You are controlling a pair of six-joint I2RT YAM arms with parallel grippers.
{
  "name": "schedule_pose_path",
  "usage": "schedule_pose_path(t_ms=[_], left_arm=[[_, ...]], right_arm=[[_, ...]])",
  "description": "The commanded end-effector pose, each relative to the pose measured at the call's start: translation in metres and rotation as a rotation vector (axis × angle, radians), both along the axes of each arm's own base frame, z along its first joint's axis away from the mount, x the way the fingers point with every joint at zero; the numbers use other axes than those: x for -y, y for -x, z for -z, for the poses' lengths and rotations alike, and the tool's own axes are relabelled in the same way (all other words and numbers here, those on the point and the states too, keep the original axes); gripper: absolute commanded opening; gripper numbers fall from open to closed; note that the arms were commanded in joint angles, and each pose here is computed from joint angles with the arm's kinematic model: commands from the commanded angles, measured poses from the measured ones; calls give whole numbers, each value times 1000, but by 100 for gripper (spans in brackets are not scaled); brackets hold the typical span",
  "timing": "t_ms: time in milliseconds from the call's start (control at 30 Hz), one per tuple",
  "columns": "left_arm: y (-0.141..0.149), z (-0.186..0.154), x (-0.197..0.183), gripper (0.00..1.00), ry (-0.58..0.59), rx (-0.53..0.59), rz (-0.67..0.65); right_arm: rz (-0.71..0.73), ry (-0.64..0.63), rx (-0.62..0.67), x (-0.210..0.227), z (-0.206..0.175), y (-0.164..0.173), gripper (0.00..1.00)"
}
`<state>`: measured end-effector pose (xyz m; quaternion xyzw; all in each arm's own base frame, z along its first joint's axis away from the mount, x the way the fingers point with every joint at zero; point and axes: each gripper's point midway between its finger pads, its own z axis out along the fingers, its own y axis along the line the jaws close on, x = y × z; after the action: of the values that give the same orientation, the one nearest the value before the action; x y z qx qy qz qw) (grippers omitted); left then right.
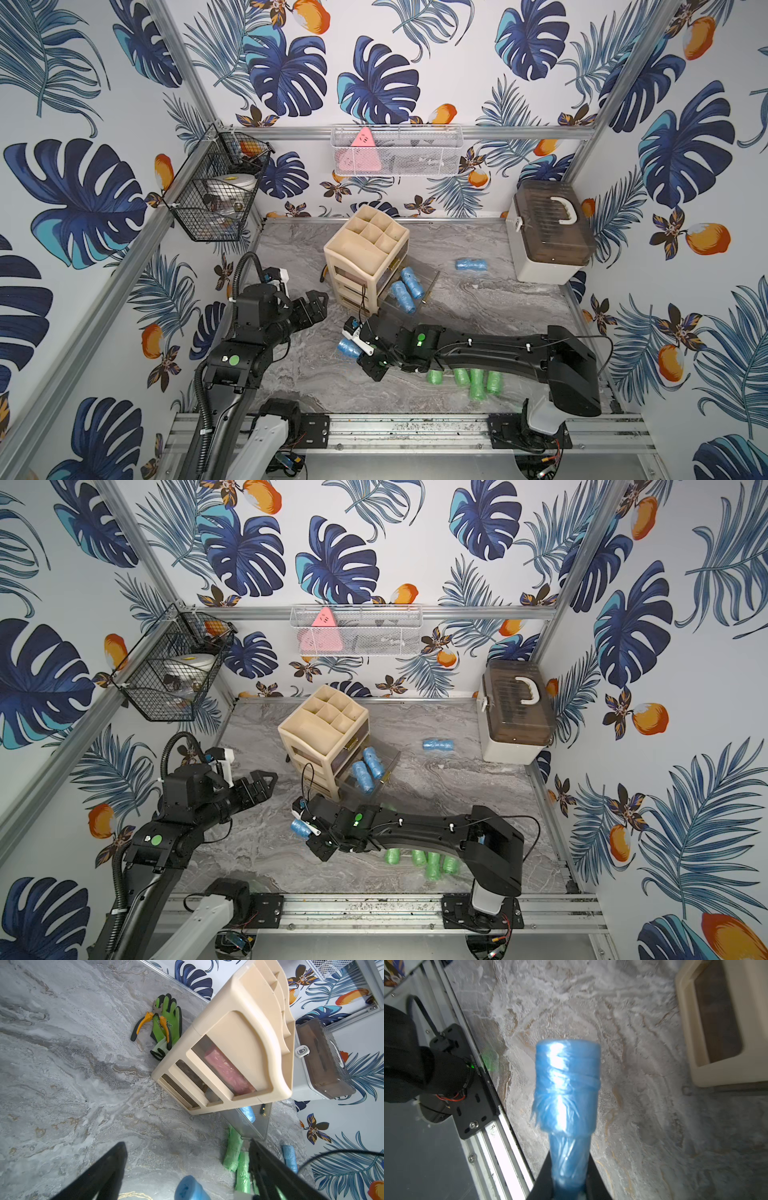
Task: Sort the rolls of trash bags by color and place them into the drawer
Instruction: Pick up the roll of trash bags from the center of the board, then place the roll of trash bags in the drawer.
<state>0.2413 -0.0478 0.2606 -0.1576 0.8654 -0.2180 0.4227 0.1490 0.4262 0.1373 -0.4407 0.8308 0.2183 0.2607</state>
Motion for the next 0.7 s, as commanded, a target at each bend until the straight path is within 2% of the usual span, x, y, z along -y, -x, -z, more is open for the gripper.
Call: schedule_pose_path(t_ms=[0, 233, 467, 667], left_arm=[[-7, -17, 6, 95, -13, 74, 50], [-20, -22, 17, 91, -2, 89, 118], [-33, -30, 25, 89, -3, 119, 170], [-44, -34, 30, 86, 7, 141, 200]], right_arm=[[32, -7, 94, 13, -24, -13, 9], [159, -60, 140, 60, -59, -60, 7], [334, -52, 124, 122, -61, -119, 5], [438, -52, 97, 155, -59, -152, 5]])
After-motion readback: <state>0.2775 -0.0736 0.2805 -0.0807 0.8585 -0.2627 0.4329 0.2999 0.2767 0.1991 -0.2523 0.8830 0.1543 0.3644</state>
